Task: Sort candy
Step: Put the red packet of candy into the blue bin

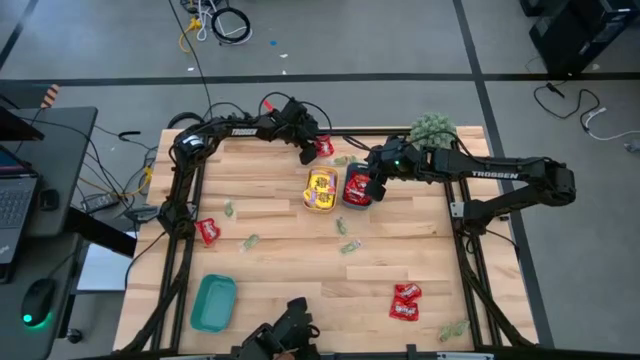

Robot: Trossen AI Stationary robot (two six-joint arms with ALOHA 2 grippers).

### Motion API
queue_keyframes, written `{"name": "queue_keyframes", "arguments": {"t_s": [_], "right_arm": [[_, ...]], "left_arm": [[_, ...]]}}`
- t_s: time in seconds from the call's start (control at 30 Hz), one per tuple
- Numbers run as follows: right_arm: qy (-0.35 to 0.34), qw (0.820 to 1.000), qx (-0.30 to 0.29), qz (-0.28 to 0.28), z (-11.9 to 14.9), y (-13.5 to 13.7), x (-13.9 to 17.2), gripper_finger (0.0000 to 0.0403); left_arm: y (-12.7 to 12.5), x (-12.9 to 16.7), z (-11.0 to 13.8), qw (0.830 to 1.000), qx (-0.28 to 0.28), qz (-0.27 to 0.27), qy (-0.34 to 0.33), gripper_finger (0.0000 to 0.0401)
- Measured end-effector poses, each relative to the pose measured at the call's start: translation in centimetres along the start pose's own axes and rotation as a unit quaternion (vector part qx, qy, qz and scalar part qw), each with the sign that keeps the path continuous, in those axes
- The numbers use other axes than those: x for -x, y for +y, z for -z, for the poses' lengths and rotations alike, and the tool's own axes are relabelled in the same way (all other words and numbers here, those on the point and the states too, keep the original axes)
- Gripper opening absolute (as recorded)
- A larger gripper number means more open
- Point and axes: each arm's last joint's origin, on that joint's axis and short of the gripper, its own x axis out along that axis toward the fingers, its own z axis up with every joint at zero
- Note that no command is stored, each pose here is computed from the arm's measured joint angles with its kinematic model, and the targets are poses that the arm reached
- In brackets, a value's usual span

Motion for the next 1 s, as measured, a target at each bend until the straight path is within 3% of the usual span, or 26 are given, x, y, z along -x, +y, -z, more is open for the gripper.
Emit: {"name": "queue_keyframes", "arguments": {"t_s": [0.3,0.57,0.73,0.9,1.0], "right_arm": [[0.0,1.0,0.004,0.0,0.0,0.0,0.0,0.0103],[0.0,1.0,0.012,0.0,0.0,0.0,0.0,0.0076],[0.005,1.0,0.015,0.0,0.1,0.0,0.0,0.0052],[0.005,1.0,0.019,0.0,0.1,0.0,0.0,0.0028],[0.006,1.0,0.021,0.001,0.1,-0.1,0.0,0.002]], "left_arm": [[-0.2,-0.1,0.0,1.0,-0.009,0.003,0.002,0.013],[0.1,0.1,0.0,0.999,-0.022,-0.026,0.01,0.0011],[1.4,1.5,-0.1,0.999,-0.005,-0.042,0.01,0.0003],[1.9,2.7,-0.7,1.0,0.001,-0.023,-0.01,0.0002],[1.6,2.6,-0.5,1.0,0.003,0.001,0.013,0.0009]]}}
